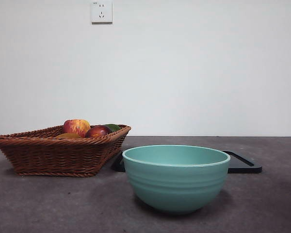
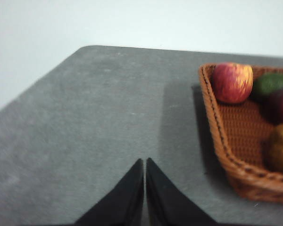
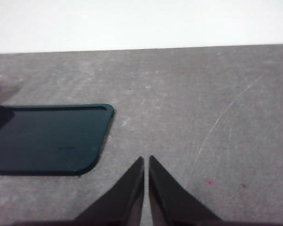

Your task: Pick up the wifruite, put it on the bowl, pick up the plate, put it on desk

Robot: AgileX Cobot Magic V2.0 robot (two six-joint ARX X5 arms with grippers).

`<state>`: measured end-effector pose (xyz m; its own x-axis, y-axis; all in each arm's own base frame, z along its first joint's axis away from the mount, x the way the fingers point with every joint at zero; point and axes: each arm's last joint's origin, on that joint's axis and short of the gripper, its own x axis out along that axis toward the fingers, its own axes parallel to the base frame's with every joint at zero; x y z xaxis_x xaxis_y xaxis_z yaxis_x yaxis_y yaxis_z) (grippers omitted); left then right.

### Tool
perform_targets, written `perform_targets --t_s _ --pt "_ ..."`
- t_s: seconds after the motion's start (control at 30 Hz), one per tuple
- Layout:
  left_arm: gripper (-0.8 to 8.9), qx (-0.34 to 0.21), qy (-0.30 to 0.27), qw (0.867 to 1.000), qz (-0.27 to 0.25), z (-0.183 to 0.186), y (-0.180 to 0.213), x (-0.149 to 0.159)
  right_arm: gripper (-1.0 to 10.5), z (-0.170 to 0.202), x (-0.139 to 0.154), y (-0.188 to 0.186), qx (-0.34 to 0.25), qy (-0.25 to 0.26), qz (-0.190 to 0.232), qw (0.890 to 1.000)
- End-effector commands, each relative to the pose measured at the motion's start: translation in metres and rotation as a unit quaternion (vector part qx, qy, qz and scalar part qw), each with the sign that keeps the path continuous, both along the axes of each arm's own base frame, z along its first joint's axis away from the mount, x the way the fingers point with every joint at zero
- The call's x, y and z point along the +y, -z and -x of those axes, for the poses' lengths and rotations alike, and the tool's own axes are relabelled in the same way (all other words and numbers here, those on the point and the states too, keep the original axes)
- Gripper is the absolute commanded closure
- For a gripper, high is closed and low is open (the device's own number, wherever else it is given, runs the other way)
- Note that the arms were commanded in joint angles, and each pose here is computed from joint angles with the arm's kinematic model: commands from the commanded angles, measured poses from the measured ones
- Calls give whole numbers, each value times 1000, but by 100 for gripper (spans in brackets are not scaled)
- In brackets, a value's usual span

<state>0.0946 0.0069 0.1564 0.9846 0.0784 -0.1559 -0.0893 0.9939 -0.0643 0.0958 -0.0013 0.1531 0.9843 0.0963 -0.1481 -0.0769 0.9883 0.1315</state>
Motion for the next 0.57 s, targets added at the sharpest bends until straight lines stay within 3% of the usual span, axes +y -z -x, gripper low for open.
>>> perform_targets --t_s 0.03,0.27,0.57 --pt "806 5 -13 998 68 -1 7 0 941 0 0 1 3 5 -35 999" --pt "806 -3 -22 991 133 0 5 0 941 0 1 1 6 -6 -64 998" --pt "804 -14 13 988 151 4 -17 -2 941 3 1 -17 -15 -6 -98 995"
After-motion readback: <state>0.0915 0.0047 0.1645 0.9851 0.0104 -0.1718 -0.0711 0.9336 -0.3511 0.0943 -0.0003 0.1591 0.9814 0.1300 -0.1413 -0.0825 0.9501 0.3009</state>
